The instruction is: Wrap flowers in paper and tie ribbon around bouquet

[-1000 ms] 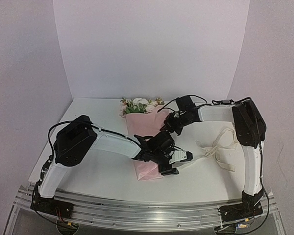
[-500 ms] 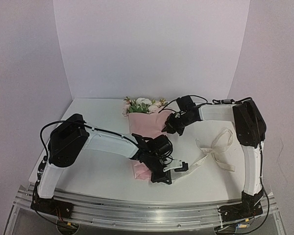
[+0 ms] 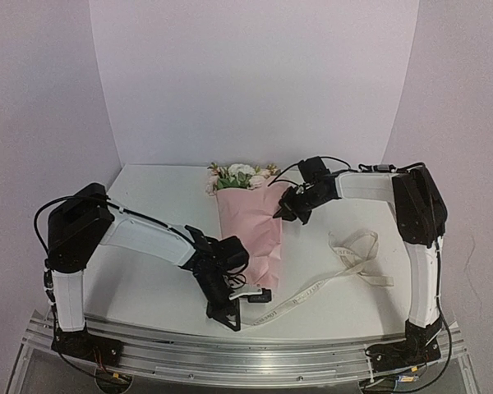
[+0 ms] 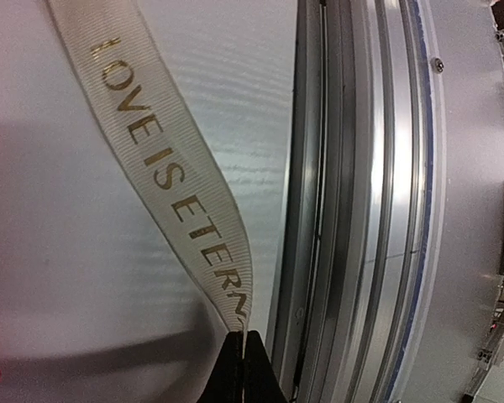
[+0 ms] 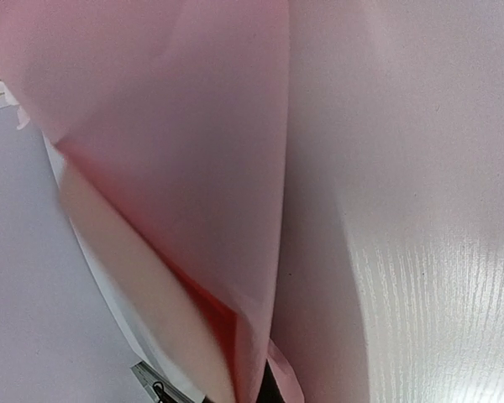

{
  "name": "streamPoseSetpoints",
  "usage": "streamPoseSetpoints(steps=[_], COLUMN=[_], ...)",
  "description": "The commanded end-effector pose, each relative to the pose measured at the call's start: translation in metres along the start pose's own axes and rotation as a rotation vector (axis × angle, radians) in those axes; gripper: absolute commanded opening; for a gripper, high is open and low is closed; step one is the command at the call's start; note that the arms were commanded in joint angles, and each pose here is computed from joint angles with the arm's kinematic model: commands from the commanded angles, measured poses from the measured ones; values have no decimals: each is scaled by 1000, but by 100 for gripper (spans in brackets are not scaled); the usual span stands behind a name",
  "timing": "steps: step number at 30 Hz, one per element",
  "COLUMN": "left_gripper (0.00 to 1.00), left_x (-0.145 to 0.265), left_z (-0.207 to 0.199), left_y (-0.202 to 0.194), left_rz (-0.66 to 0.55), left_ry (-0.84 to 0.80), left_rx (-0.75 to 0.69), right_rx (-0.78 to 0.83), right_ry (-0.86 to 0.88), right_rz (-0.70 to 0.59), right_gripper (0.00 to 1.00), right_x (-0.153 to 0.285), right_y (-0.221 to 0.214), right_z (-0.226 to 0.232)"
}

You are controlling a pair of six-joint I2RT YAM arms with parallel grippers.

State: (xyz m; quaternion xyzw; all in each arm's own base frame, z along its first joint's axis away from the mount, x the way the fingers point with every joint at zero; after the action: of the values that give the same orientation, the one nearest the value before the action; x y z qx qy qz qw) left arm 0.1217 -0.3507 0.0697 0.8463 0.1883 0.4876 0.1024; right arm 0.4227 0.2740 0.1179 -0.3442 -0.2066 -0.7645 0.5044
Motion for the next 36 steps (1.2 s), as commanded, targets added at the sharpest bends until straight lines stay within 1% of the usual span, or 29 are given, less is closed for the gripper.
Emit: streamPoseSetpoints(steps=[1,3,5,9,14,17,19,22,24,27,30,36], left_gripper=[0,0,0,0,0,0,0,0,0,0,0,0], left_x=[20,28,33,39,40,49,60,80,96,117,144,194], left_z=[15,34,46,59,74,100,125,166,191,224,246,277], left_y=[-26,-39,-49,-64,-84,-93,-95,-86,-72,-66,-72,-95], left_rz=[25,27,33,37,59,50,28,-37,-91,-165,-217,-266], left_ry=[46,75,90,109,126,185,241,311,359,402,468,661], left_rx=[61,121,151,171,216,247,280,333,357,449,519,556], right_rx=[-17,-35,-46,-71,-79,-82,-86,-85,-84,-85,-90,-92], right_ry=[72,83,95,107,110,101,95,89,90,79,57,47], right_rz=[18,34,49,78,78,88,97,109,117,130,136,153], right_gripper=[0,0,0,0,0,0,0,0,0,0,0,0], right_x=[16,18,22,25,33,35,35,37,39,42,42,40], right_y=[2,0,-2,-6,-7,-10,-13,-17,-20,-27,-33,-37], right_z=[24,26,29,31,31,27,23,18,16,10,-2,-8])
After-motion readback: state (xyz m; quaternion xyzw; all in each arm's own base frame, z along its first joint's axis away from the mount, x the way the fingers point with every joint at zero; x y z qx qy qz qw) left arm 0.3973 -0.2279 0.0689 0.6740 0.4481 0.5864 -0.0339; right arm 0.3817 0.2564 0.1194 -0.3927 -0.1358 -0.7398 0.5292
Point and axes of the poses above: each gripper's point midway between its finger pads, its own x axis back along the fingers, its own z axis along the line the jaws close on, y = z × x, the point moved 7 cm from there along x, back along the fingers, and after that the axes turned 1 degree about -x, right-handed, at the moved point
